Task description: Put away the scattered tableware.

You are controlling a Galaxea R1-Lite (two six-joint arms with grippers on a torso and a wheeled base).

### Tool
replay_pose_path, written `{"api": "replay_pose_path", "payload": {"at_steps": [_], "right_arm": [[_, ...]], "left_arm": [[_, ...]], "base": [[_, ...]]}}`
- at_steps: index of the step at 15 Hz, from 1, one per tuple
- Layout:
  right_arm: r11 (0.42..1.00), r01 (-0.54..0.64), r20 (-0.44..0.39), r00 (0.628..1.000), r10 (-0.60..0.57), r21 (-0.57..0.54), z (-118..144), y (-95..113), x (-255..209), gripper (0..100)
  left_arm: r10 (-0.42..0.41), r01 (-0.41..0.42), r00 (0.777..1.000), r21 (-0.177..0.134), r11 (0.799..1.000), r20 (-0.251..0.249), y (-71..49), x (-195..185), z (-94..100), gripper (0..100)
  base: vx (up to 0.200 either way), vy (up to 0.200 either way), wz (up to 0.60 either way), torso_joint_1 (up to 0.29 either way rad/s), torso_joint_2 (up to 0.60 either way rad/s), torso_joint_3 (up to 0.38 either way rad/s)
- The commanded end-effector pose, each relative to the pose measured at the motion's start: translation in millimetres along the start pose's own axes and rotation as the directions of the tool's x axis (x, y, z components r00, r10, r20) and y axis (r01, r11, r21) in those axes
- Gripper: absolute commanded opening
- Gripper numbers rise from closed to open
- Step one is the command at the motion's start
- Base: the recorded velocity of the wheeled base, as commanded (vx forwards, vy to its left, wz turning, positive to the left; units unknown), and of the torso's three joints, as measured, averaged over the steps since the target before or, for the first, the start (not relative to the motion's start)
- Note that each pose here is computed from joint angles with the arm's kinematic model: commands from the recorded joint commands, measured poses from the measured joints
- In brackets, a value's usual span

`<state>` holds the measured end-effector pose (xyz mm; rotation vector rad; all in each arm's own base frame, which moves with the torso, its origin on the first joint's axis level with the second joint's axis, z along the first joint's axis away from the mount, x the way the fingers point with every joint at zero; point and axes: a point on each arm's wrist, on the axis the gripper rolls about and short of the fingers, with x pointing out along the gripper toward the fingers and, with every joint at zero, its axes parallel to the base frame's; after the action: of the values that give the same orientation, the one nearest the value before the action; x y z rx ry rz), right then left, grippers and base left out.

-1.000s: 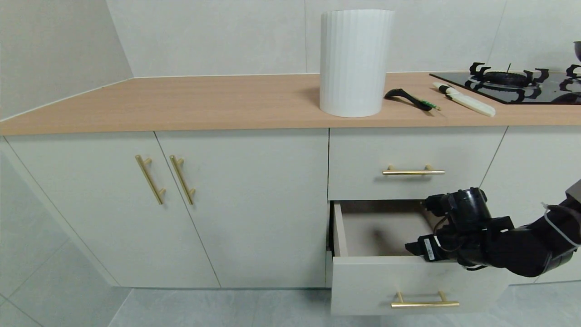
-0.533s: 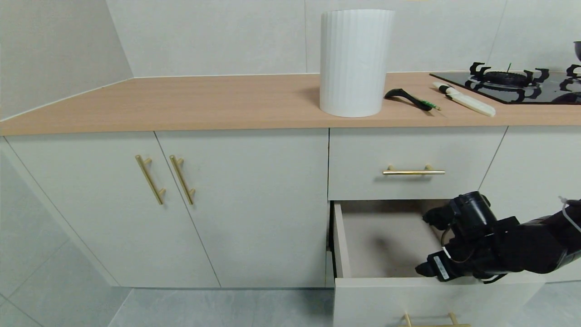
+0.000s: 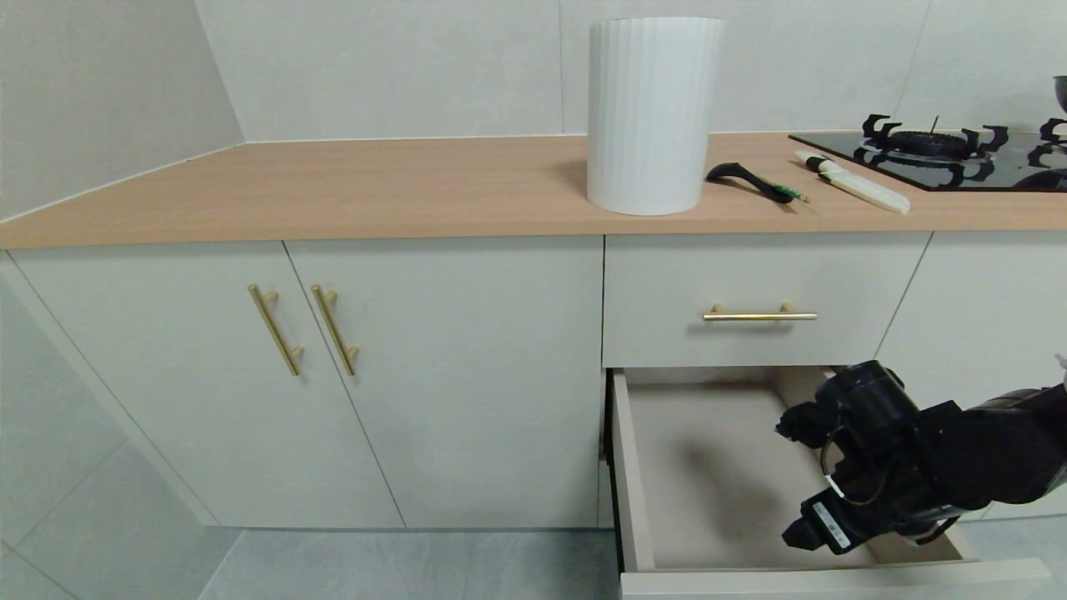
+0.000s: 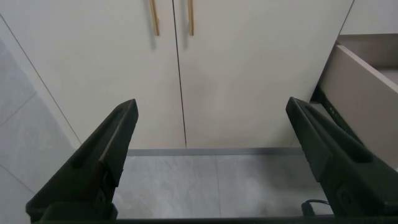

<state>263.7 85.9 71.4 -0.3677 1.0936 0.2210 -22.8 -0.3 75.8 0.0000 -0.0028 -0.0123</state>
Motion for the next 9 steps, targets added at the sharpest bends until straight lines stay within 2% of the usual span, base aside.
{"api": "replay_pose_path", "payload": {"at_steps": [1, 5, 9], "right_arm": [[1.000, 0.001, 0.000, 1.000, -0.001, -0.005, -1, 1, -3, 100], [0.995, -0.022, -0.110, 0.994, 0.011, -0.098, -13, 7, -11, 100], [0.996, -0.017, -0.088, 0.996, 0.009, -0.091, -9, 7, -13, 100]], "left_arm": [[0.000, 0.000, 1.000, 0.000, 1.000, -0.001, 0.0, 0, 0.0, 100], [0.000, 0.000, 1.000, 0.000, 1.000, 0.000, 0.0, 0, 0.0, 100], [0.000, 0.000, 1.000, 0.000, 1.000, -0.001, 0.0, 0, 0.0, 100]], "base": [[0.000, 0.000, 0.00, 0.000, 0.00, 0.000], [0.000, 0.000, 0.00, 0.000, 0.00, 0.000], [0.000, 0.000, 0.00, 0.000, 0.00, 0.000]]}}
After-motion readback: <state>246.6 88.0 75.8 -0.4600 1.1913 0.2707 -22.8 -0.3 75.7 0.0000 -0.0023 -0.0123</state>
